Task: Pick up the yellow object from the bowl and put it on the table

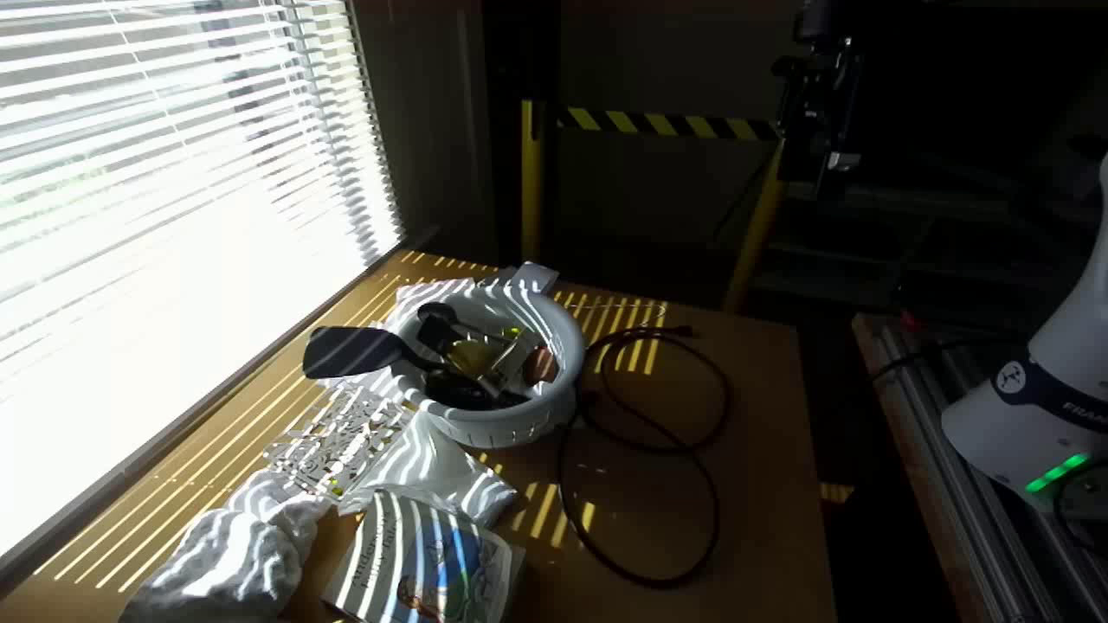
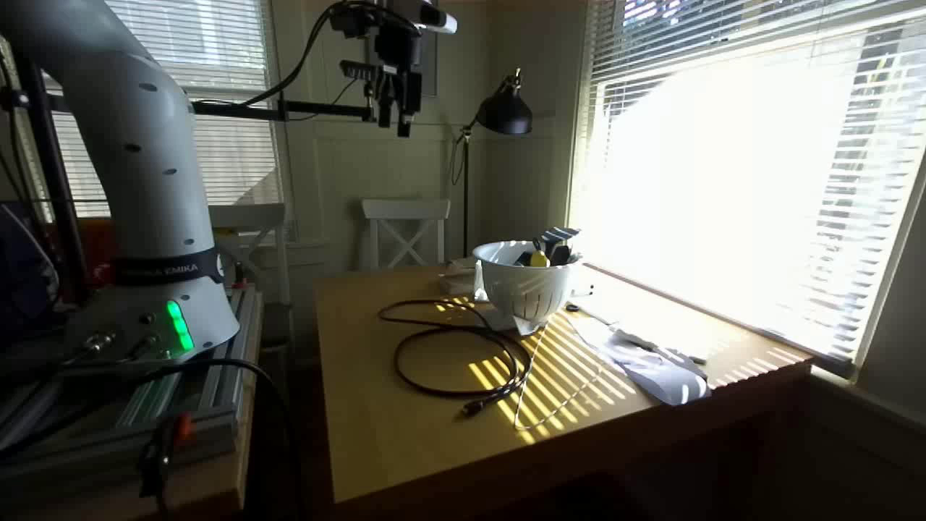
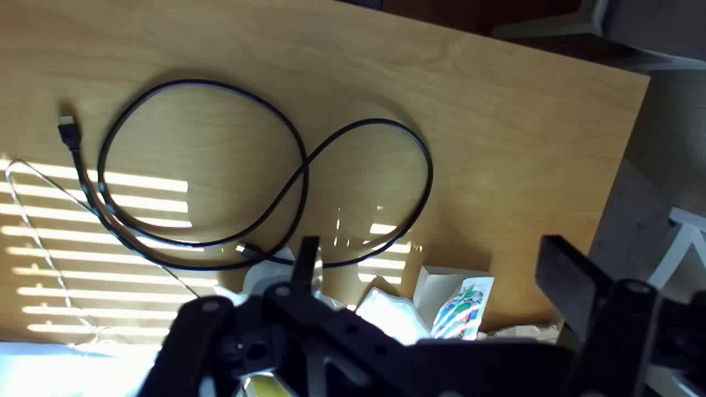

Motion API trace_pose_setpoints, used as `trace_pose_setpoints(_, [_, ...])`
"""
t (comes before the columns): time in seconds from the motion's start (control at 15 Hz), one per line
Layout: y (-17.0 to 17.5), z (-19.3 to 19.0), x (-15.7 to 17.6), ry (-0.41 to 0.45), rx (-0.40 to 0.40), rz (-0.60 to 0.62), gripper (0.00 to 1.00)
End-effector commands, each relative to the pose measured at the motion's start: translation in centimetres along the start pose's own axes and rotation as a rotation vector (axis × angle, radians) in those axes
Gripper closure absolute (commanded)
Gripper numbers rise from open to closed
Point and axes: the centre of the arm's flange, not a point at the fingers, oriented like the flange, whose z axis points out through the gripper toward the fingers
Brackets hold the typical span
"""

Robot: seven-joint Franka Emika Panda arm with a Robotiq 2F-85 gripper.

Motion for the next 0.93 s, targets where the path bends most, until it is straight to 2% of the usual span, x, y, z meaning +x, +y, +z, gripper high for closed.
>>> trace_pose_setpoints(0.0, [0.0, 0.0, 0.0, 0.0, 0.0, 0.0, 0.0])
trace_pose_setpoints(0.47, [0.0, 0.0, 0.0, 0.0, 0.0, 0.0, 0.0])
trace_pose_setpoints(0.67, [1.4, -0.6, 1.4, 0.087, 0.066, -0.007, 0.0])
trace_pose_setpoints(0.87, [4.1, -1.5, 4.9, 0.208, 0.046, 0.04, 0.0])
